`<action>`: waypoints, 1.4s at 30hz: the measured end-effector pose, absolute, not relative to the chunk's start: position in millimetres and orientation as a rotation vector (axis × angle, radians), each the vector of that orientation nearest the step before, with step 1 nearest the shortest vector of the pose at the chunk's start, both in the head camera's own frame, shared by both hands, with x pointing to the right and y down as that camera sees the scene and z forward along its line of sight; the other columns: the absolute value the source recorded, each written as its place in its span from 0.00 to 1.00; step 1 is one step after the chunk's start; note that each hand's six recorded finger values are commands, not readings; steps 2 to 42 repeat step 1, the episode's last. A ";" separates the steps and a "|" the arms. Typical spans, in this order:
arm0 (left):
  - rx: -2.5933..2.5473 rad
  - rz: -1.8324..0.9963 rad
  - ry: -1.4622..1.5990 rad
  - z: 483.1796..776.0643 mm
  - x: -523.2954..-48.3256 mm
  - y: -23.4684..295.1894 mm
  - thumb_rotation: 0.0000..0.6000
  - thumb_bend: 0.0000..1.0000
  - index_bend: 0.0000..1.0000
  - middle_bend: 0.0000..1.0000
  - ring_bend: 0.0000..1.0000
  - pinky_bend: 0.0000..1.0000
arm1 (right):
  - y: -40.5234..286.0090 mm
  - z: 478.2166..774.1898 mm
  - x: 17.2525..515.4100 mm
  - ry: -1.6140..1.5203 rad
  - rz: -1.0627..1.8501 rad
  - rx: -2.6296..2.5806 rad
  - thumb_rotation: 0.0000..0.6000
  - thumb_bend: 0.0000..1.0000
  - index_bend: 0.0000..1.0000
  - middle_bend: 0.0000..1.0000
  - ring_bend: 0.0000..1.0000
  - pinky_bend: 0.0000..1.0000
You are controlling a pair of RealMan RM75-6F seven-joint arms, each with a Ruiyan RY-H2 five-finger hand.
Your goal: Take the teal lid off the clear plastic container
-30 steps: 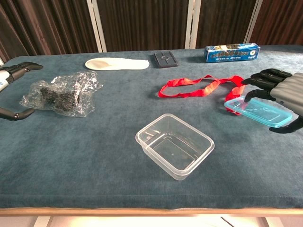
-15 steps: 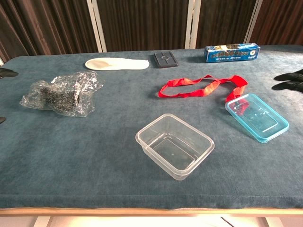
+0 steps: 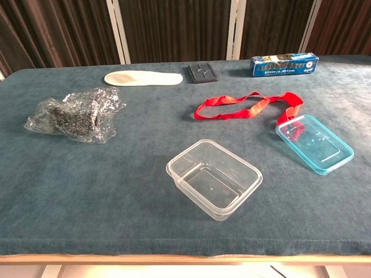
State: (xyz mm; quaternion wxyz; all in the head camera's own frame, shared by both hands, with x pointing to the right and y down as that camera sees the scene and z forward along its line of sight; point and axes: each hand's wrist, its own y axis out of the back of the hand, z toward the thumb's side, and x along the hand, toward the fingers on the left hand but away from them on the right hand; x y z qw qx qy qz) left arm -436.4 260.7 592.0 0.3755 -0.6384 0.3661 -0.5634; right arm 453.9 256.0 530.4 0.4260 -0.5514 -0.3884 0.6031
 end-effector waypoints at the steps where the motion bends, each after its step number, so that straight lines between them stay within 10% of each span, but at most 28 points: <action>1: -1.642 -1.427 0.944 590.9 -435.9 261.2 1.00 0.33 0.00 0.00 0.00 0.00 | 255.8 532.1 454.3 -0.966 1.515 -1.382 1.00 0.10 0.00 0.00 0.00 0.00; 42: -1.642 -1.427 0.944 590.9 -435.9 261.2 1.00 0.33 0.00 0.00 0.00 0.00 | 255.8 532.1 454.3 -0.966 1.515 -1.382 1.00 0.10 0.00 0.00 0.00 0.00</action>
